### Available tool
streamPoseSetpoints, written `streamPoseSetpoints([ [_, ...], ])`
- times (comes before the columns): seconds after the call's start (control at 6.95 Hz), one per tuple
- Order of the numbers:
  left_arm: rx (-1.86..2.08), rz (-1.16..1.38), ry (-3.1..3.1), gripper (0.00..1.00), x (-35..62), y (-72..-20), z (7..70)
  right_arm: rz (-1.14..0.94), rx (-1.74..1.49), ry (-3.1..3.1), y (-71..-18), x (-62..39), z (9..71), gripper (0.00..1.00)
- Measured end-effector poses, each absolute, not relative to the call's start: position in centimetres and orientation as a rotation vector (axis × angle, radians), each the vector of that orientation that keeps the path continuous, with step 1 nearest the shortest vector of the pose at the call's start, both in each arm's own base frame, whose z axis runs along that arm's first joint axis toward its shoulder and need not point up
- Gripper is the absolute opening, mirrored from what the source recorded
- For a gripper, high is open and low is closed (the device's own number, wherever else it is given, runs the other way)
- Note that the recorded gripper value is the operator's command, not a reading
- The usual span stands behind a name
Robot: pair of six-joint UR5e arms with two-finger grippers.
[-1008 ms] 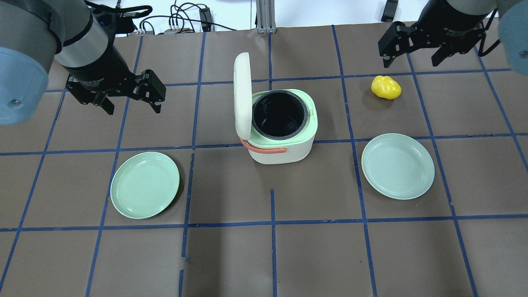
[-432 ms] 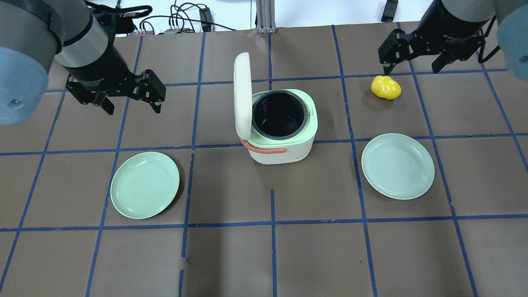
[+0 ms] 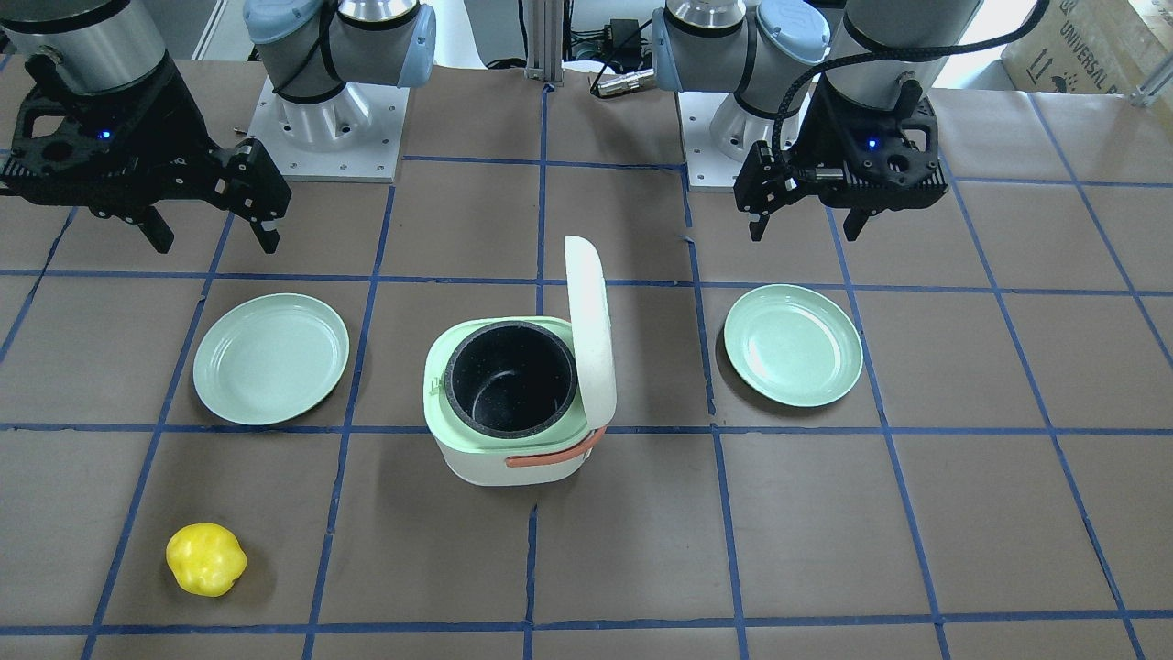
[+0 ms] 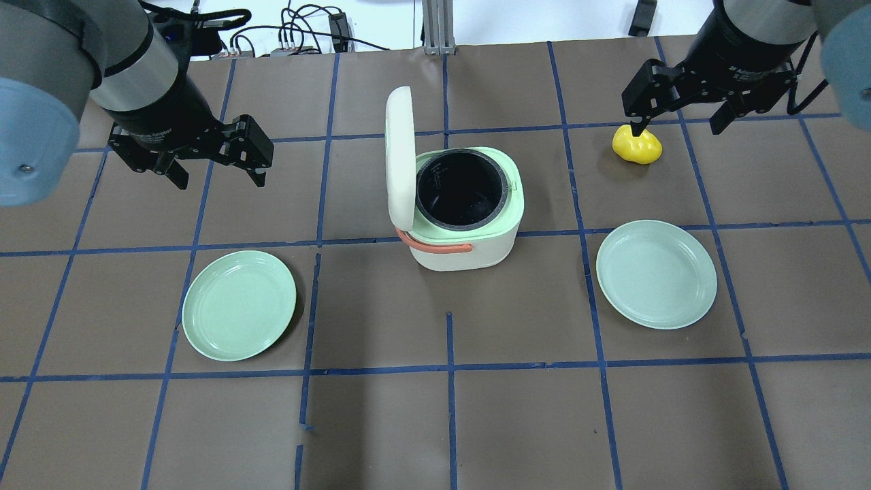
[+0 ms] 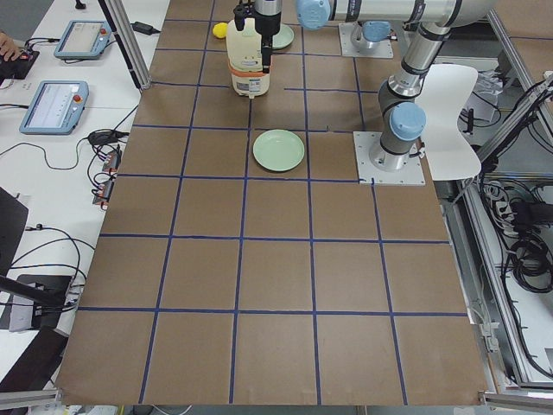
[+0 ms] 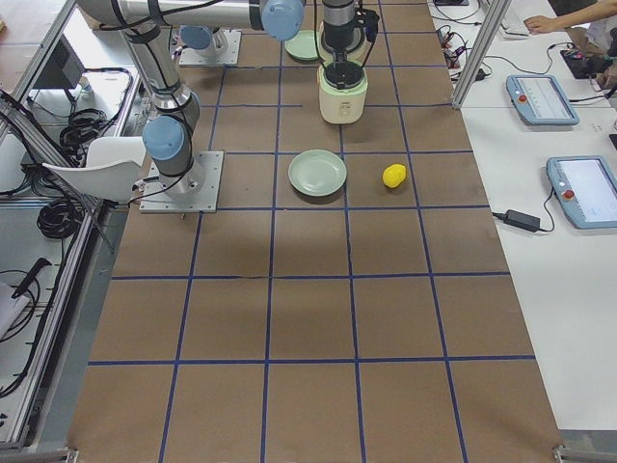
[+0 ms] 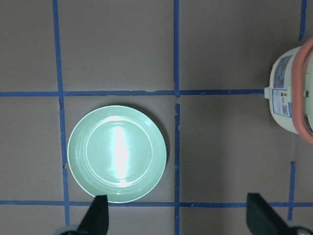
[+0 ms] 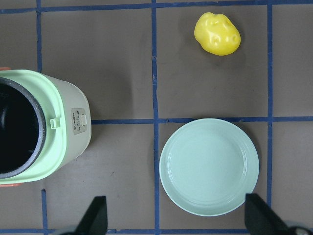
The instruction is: Press rice cooker button
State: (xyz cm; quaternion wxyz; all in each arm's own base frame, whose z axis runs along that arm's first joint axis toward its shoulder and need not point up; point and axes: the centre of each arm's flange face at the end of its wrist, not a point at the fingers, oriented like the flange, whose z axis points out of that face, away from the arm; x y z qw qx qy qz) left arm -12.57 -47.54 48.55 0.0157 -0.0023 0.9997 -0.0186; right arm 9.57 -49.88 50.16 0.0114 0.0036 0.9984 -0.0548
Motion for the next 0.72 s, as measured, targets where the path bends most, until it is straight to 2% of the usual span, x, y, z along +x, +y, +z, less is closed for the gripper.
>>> streamPoseSetpoints([
  [0.72, -0.007, -0.058, 3.11, 1.0, -12.57, -47.54, 48.55, -0.177, 0.016, 3.116, -49.93, 9.62, 50.17, 1.0],
])
